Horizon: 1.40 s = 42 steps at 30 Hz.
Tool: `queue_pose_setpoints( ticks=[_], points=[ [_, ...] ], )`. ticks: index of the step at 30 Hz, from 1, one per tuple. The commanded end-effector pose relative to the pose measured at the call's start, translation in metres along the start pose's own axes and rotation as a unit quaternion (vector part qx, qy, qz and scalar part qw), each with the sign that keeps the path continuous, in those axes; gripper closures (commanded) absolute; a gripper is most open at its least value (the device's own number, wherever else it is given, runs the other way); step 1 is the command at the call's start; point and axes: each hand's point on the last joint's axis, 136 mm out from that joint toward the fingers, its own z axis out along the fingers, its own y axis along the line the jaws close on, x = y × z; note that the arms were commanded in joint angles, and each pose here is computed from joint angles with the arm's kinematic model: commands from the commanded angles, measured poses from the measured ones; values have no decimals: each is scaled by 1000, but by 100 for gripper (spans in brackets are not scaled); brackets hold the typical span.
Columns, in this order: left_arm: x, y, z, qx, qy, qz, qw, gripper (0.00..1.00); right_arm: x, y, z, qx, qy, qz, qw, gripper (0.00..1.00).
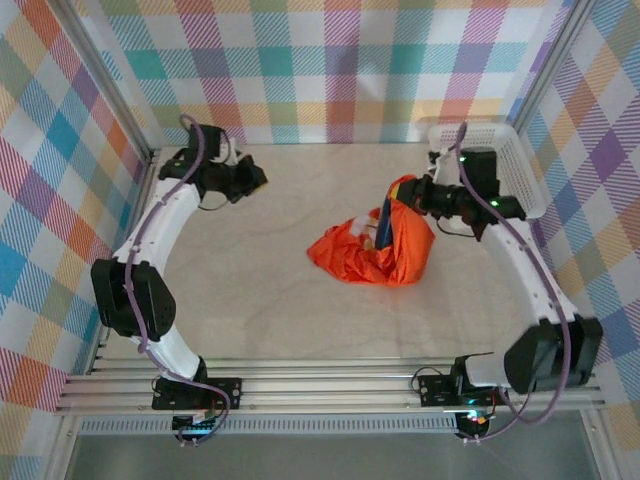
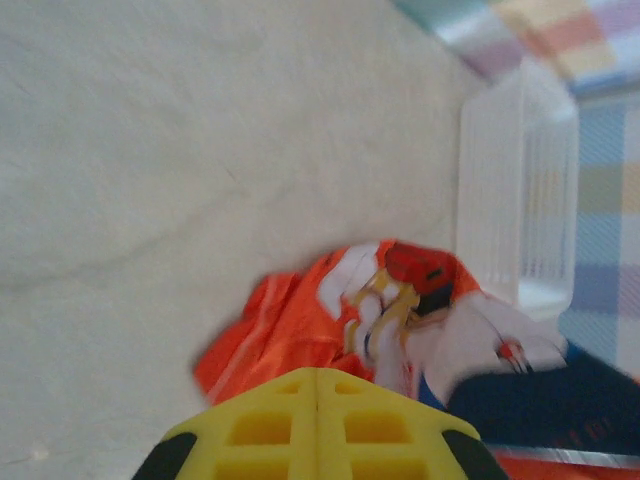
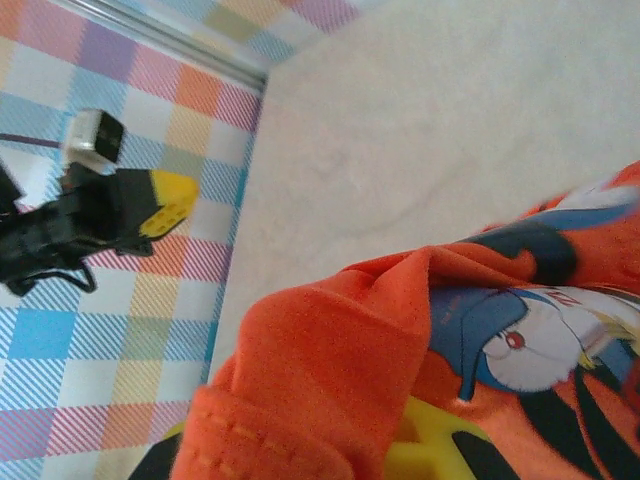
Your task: Fold the inside-out t-shirt
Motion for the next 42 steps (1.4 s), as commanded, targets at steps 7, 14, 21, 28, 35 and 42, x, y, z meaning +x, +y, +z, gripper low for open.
queue_pose_setpoints(
  ticks=[7,14,21,28,35,42],
  points=[
    [132,-106,83,173,114,160,965,47,10,-30,18,-20,35,62,997,100],
    [177,-90,133,173,163,180,954,45,3,-34,-1,-20,12,70,997,100],
    [203,-99,169,186,146,213,948,39,3,-30,-1,-29,14,69,997,100],
    [203,-102,216,191,130,193,954,30,2,-23,-5,-39,13,69,997,100],
    [185,-109,220,187,127,166,960,100,7,-40,-7,5,12,66,998,100],
    [99,-120,82,131,69,193,970,100,20,-127,-26,201,4,93,975,100]
  ],
)
